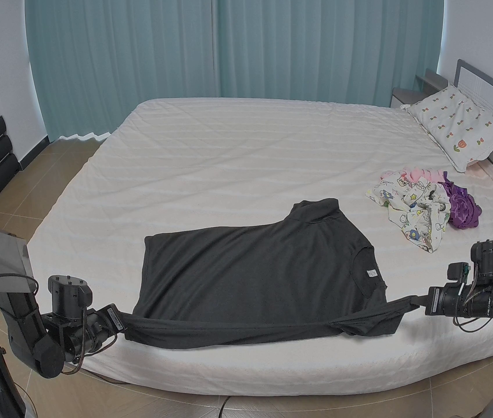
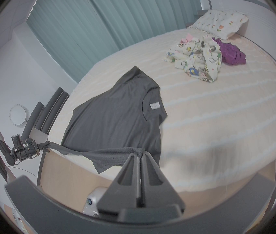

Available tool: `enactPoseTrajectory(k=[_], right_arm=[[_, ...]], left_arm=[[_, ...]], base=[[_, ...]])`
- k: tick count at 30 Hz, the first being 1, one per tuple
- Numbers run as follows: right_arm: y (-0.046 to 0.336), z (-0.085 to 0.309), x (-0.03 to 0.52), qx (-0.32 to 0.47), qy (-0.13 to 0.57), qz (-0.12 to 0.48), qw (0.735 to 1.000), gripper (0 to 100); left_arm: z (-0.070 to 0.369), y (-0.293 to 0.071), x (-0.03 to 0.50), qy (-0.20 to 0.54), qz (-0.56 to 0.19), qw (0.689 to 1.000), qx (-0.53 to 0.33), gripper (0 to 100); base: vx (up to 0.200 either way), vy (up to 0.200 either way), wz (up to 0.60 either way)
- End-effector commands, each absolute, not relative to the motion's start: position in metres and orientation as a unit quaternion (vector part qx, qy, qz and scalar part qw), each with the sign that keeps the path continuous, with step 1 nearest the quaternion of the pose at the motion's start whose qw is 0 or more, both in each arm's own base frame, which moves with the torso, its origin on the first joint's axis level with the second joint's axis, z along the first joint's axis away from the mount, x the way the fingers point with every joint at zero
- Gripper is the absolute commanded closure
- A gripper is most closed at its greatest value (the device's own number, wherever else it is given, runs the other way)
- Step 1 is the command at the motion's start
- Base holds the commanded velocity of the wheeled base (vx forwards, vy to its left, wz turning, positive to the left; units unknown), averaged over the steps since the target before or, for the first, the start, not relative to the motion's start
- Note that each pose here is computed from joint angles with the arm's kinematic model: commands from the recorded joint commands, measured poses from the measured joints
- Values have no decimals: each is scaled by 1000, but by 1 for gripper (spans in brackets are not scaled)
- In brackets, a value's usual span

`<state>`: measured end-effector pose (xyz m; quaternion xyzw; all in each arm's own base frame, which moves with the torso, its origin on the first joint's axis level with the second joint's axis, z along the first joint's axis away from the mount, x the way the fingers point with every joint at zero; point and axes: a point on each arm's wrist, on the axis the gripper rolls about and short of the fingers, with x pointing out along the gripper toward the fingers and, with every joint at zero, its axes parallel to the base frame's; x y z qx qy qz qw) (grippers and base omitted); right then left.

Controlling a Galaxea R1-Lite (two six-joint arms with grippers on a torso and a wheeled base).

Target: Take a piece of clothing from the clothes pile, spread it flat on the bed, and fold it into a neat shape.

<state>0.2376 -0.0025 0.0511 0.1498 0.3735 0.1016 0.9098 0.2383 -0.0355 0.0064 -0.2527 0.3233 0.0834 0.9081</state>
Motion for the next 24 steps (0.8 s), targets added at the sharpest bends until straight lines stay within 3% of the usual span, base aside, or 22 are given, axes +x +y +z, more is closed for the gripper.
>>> enactPoseTrajectory(k=[1, 24], right_arm=[[-2, 54, 255, 150, 359, 104, 916, 100], [-2, 29, 331, 155, 346, 93, 921, 100]], left_arm=[[-2, -33, 253, 321, 92, 907, -256, 100], [-40, -37, 344, 263, 115, 923, -256, 100]], base=[[0, 0, 0], [0, 0, 0]])
